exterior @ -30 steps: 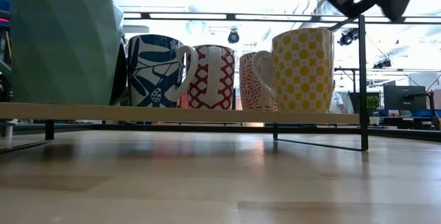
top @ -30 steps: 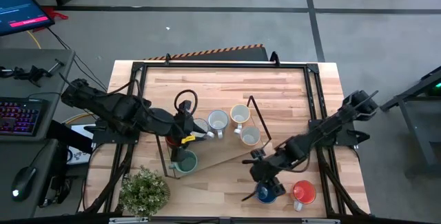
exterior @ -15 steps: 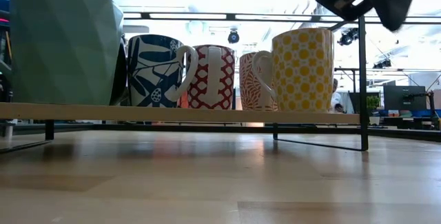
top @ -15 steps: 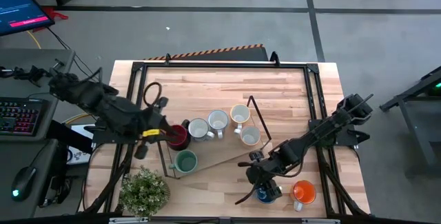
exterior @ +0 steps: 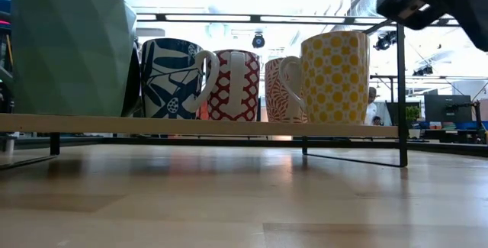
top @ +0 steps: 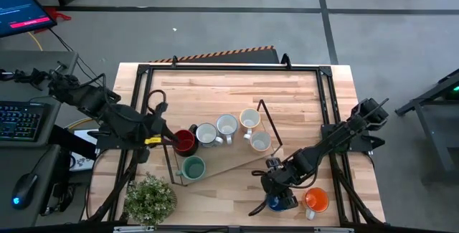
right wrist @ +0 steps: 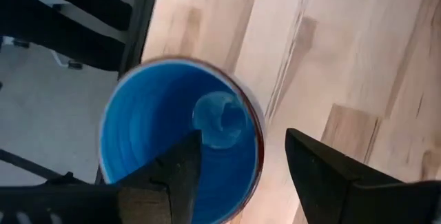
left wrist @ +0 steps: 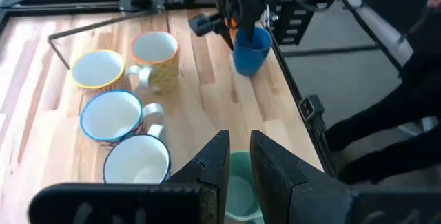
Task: Place coffee mugs
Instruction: Put the blue mug on the shelf
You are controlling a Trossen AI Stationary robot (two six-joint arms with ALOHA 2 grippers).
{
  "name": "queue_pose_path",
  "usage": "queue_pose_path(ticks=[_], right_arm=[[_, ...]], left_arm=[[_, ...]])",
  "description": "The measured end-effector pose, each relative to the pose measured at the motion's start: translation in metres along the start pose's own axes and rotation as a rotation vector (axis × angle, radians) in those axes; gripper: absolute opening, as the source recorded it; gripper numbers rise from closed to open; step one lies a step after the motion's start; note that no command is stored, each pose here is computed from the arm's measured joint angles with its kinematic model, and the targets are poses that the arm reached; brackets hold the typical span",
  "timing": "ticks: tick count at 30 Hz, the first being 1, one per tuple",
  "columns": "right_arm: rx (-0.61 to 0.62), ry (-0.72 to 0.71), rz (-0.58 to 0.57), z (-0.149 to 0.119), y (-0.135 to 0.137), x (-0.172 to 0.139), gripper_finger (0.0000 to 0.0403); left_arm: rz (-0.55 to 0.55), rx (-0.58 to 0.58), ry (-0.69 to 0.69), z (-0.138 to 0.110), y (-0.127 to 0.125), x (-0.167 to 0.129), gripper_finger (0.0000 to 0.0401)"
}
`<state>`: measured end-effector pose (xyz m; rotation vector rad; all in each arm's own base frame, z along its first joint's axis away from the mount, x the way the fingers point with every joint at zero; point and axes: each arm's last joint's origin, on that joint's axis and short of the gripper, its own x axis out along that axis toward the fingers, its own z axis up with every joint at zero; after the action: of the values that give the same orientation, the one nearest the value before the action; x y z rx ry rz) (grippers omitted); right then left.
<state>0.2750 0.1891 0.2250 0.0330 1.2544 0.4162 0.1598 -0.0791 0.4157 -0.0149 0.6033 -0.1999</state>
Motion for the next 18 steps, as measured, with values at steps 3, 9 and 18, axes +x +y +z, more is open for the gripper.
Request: queue_pose_path(ticks=[3, 9, 18], right_arm=[[0.038, 0.022, -0.009, -0.006, -0.003, 0.005, 0.0188], [0.089, 0.026, -0.020, -0.008, -0.004, 0.008, 0.0188], [0.060, 0.054, -0.047, -0.007, -0.007, 0.026, 0.0188]], left_arm=[[0.006, -0.028, -0.052, -0.008, 0.005, -0.010, 0.0046], [-0.002, -0.071, -0.126, -0.018, 0.010, -0.020, 0.0046], [0.000, -0.069, -0.119, -0.019, 0.010, -0.019, 0.0046]])
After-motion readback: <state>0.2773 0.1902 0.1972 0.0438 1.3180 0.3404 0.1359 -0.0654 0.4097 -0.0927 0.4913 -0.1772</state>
